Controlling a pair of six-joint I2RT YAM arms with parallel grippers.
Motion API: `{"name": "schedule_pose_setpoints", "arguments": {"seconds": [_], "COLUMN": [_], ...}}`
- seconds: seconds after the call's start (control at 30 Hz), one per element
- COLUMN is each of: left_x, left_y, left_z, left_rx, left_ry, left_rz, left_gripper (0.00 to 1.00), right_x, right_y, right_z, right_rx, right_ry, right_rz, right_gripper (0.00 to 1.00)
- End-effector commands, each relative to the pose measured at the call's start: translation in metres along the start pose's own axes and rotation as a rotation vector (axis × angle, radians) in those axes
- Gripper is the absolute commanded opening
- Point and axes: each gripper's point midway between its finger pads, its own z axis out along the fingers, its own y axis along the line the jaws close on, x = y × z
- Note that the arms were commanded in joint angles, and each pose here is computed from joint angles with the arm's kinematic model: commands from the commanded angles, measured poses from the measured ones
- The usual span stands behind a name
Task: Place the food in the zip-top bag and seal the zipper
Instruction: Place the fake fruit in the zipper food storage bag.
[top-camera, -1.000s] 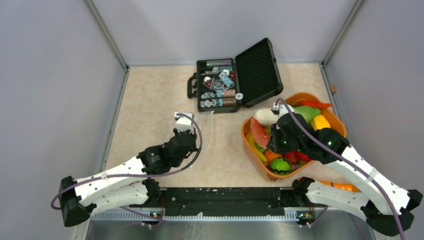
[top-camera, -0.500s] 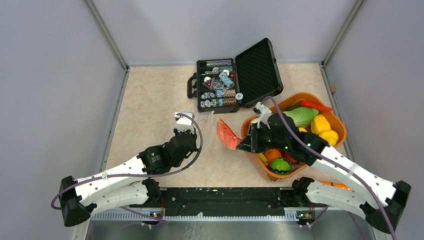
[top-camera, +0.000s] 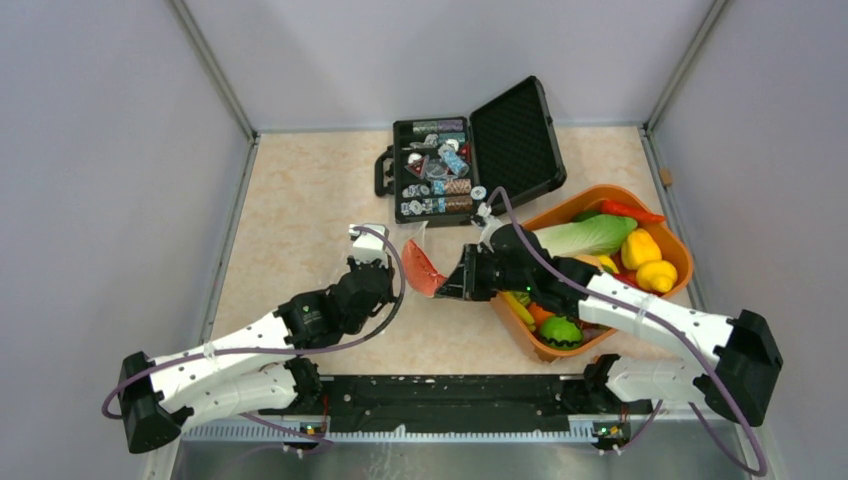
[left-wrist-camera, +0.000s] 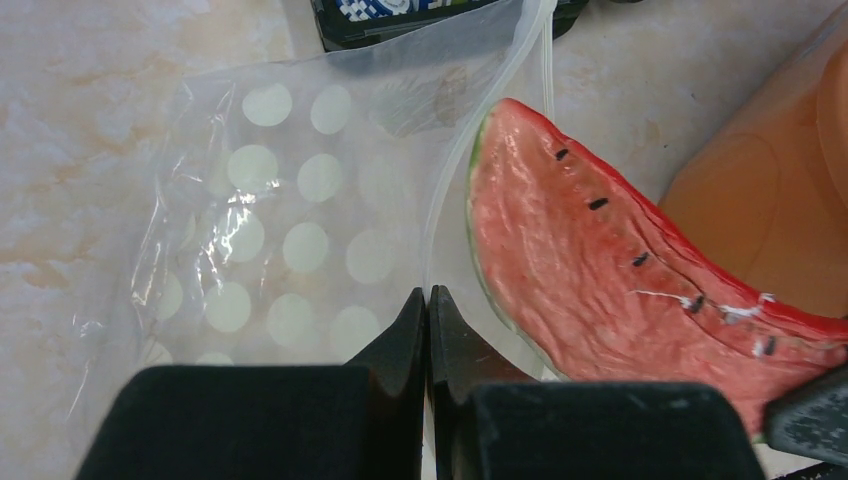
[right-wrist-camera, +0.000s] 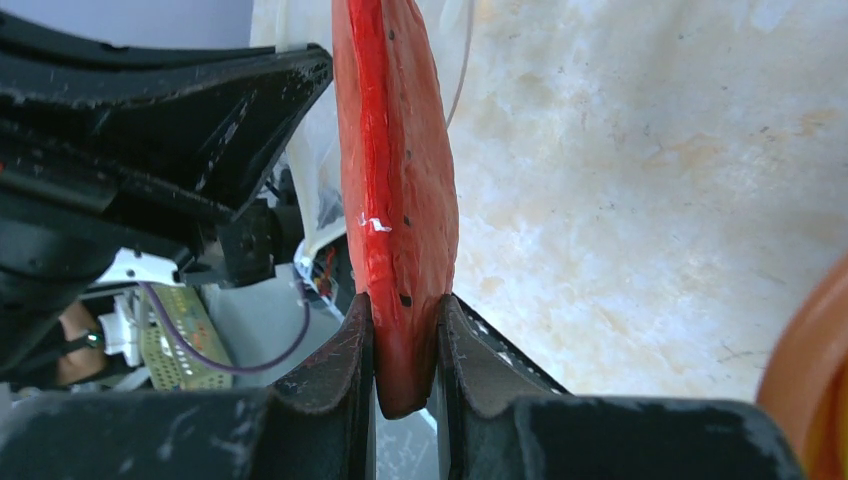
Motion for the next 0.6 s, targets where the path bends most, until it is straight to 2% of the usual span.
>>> {"name": "schedule_pose_setpoints", "arguments": {"seconds": [0.0,0.1,0.23,0.47,0.57], "left_x": [-0.017,-0.017,-0.015,-0.008,-0.002], "left_y": [-0.004,-0.002,-0.003,-0.029,-0.035], "left_z": [-0.001,0.000,0.002,0.004,0.005], "left_rx": [0.010,-0.005,-0.006,0.126,0.148], "left_ry": [-0.055,-0.057,-0.050,-0.009,0.026], "left_rz": [-0.039,-0.041,-0.038,0.031,0.041], "left_gripper": [0.00,0.00,0.00,0.00,0.00], "right_x": [-0.009,-0.007,-0.003,-0.008,-0.021], "right_y": [0.019,0.019,0.009,0.022,0.009], "right_z": [0.009,0.012,0.017,0.035,0.045], "right_rx": [-0.085,-0.102,-0.041,-0.086,0.024], "right_ry": [-0.044,-0.051,-0.028,-0.002,-0.047], "right_rz": [0.114,0.163,0.176,0.185,0.175], "right_gripper": [0.00,0.00,0.00,0.00,0.00]}}
